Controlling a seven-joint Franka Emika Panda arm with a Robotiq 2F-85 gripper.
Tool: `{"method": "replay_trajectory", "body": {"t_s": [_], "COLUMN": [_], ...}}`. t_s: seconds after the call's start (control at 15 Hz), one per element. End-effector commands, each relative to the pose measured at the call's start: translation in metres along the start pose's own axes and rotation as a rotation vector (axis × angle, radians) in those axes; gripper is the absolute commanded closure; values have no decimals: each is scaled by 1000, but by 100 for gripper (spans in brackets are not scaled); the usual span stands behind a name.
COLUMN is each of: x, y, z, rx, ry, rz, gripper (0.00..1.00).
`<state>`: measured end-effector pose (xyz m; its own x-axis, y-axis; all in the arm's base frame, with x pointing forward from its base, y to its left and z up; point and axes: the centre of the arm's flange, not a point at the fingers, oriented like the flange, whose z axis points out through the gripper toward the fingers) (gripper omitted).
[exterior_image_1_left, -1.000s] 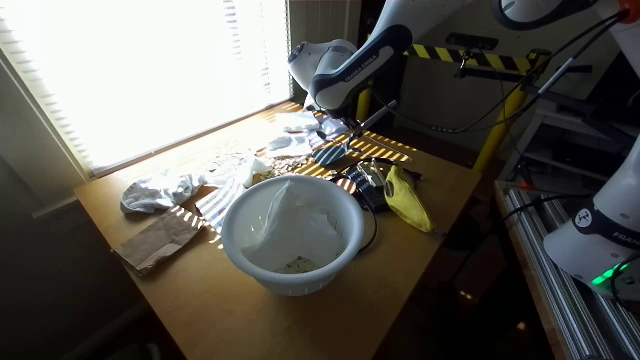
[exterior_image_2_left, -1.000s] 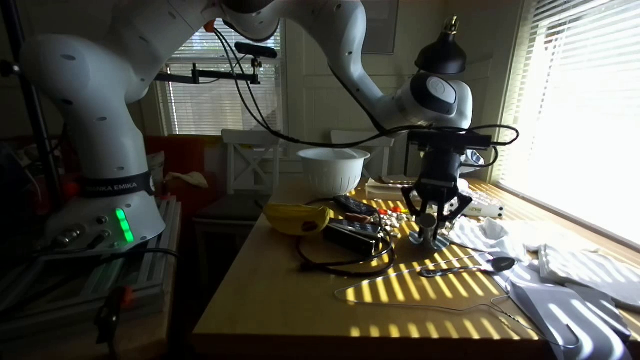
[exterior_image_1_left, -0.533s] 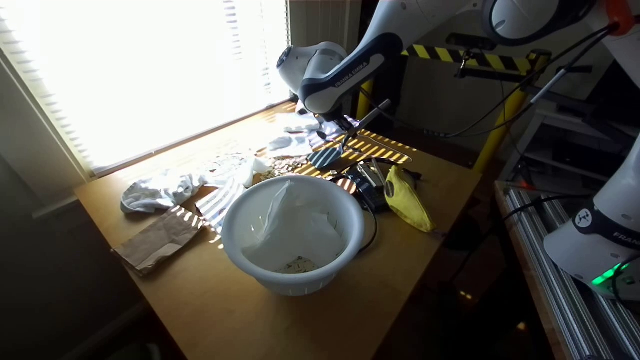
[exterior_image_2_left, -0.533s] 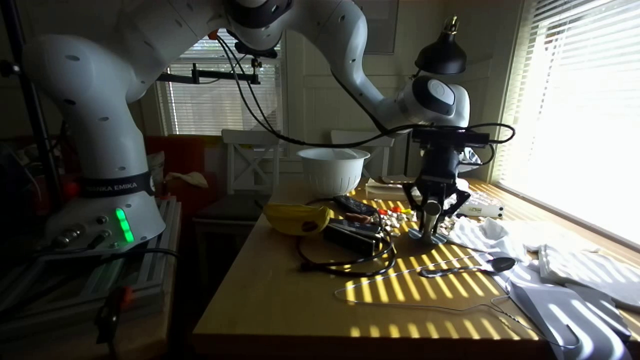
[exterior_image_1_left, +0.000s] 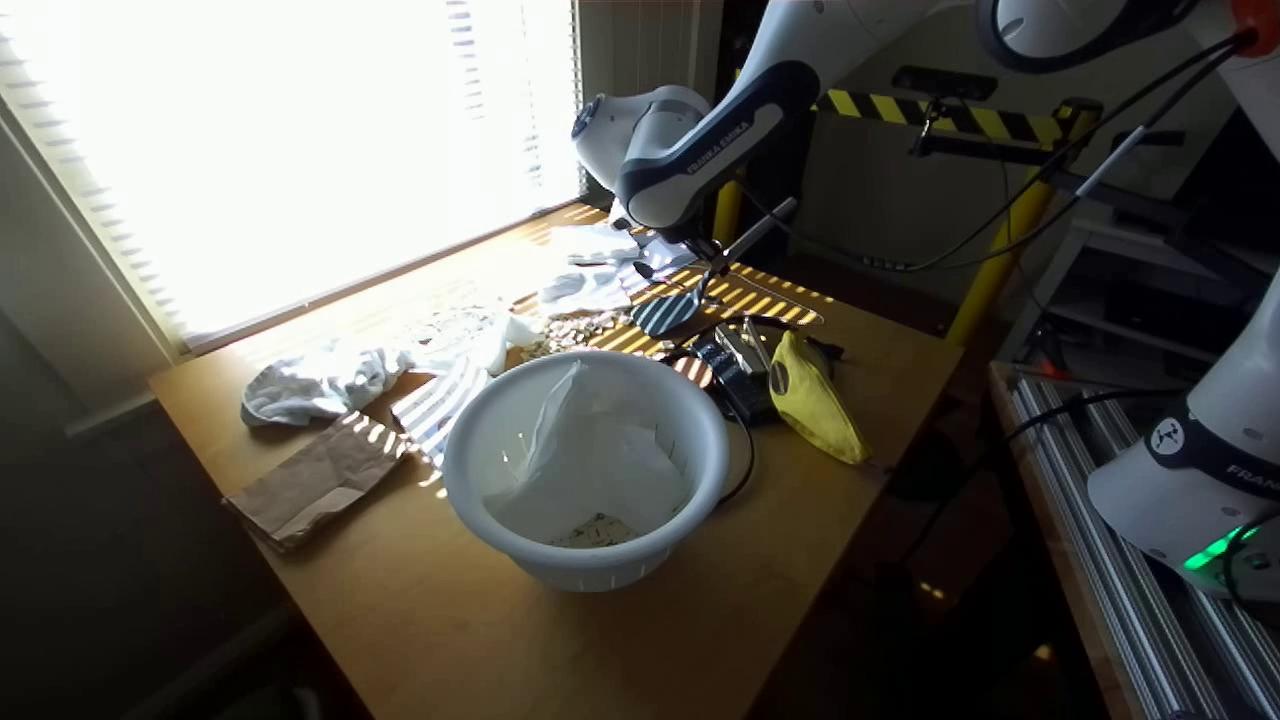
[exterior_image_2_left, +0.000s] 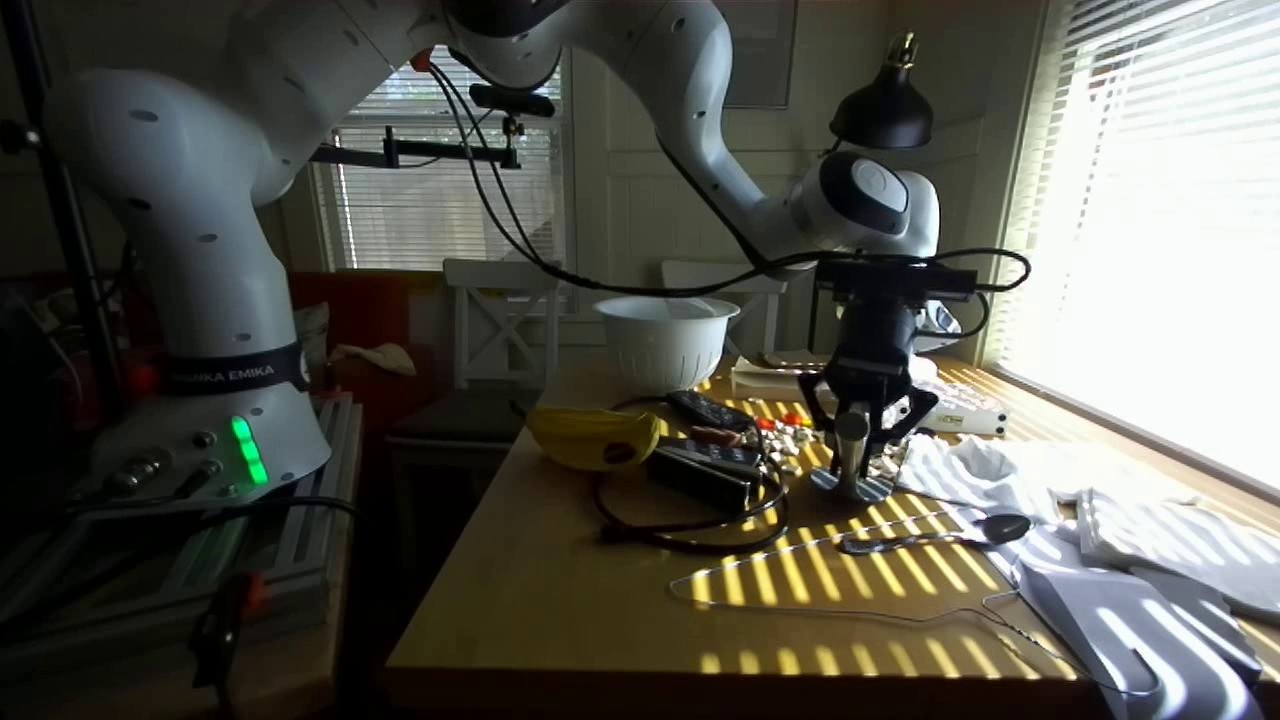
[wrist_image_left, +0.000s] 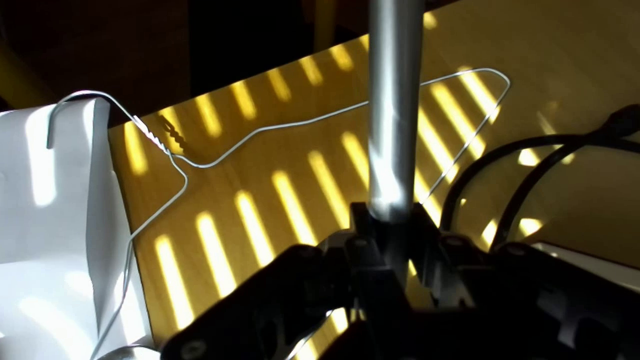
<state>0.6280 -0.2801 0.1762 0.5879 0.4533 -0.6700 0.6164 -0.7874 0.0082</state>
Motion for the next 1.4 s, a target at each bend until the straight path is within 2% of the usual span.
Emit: {"method": "replay_trajectory", "body": {"t_s": [0.0,0.4,0.87,1.33], "x": [-3,9,24,62], "y": [-19,-16,9,18], "z": [9,6,-7,-30], "rx": [-17,-9,18,-3], "ry": [-21,-45,-73,-112], "rz": [-1,26,3,34], "gripper": [94,94,94,94]}}
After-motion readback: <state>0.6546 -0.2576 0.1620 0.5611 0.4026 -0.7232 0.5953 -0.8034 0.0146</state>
